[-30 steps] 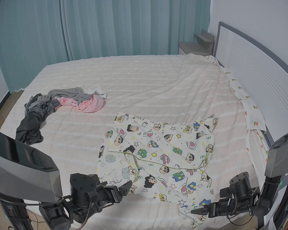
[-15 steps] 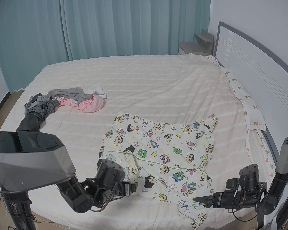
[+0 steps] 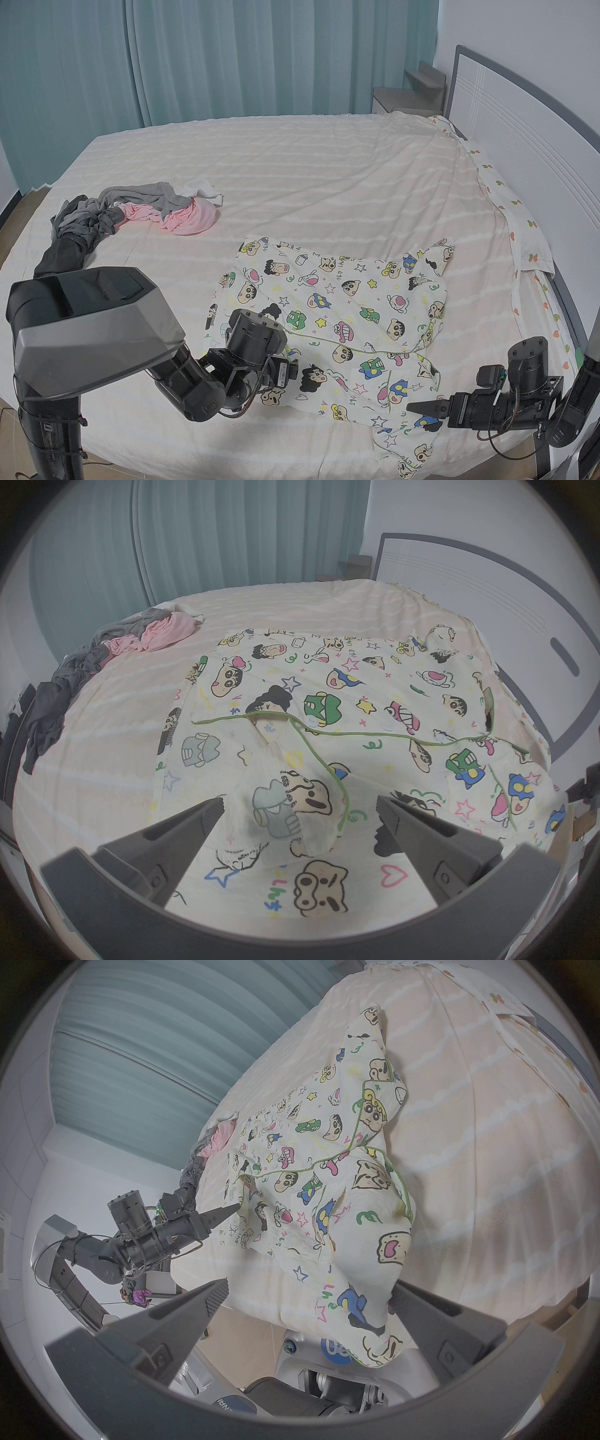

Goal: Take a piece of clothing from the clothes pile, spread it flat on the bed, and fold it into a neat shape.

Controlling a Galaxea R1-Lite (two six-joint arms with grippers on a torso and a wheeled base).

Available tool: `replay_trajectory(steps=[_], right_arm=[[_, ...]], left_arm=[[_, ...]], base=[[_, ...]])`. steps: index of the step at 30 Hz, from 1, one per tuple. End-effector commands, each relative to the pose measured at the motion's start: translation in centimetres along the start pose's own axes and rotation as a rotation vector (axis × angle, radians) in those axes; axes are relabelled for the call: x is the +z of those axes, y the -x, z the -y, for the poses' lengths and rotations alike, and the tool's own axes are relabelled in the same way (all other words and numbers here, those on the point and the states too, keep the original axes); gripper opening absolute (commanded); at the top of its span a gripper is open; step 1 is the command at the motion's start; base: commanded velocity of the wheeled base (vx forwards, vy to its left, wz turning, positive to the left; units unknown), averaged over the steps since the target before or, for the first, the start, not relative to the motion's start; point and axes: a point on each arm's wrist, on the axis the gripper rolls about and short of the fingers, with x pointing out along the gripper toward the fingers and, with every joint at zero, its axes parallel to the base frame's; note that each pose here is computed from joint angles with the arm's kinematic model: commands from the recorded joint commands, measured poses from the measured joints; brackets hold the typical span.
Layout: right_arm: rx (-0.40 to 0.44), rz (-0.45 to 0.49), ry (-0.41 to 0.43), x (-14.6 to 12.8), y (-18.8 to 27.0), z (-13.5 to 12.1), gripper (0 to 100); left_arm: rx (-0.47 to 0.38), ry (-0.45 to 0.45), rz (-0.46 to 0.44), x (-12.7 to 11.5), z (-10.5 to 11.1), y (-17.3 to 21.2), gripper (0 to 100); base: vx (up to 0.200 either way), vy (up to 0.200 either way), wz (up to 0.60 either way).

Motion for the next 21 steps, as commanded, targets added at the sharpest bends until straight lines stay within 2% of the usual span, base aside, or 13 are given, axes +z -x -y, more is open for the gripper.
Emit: replay_trajectory(steps=[1,7,8,21], right_arm=[[-0.010,-0.016,-0.004,-0.39,0.22,0.20,100],[-0.012,-0.018,-0.005,-0.39,0.14,0.23,100],[-0.012,-0.018,-0.005,-0.39,0.14,0.23,100],[-0.016,-0.020,-0.007,-0.43,0.12,0.27,100]], left_arm=[[0.008,-0.014,-0.014,-0.51,0.09,-0.84,100],[0.010,-0.018,-0.014,-0.47,0.04,-1.01,100],[0.010,-0.022,-0.016,-0.51,0.04,-1.05,0],[0.017,-0.016,-0.017,-0.47,-0.31,-0.91,0]], base=[[0.000,0.000,0.00],[0.000,0.000,0.00],[0.000,0.000,0.00],[0.000,0.000,0.00]])
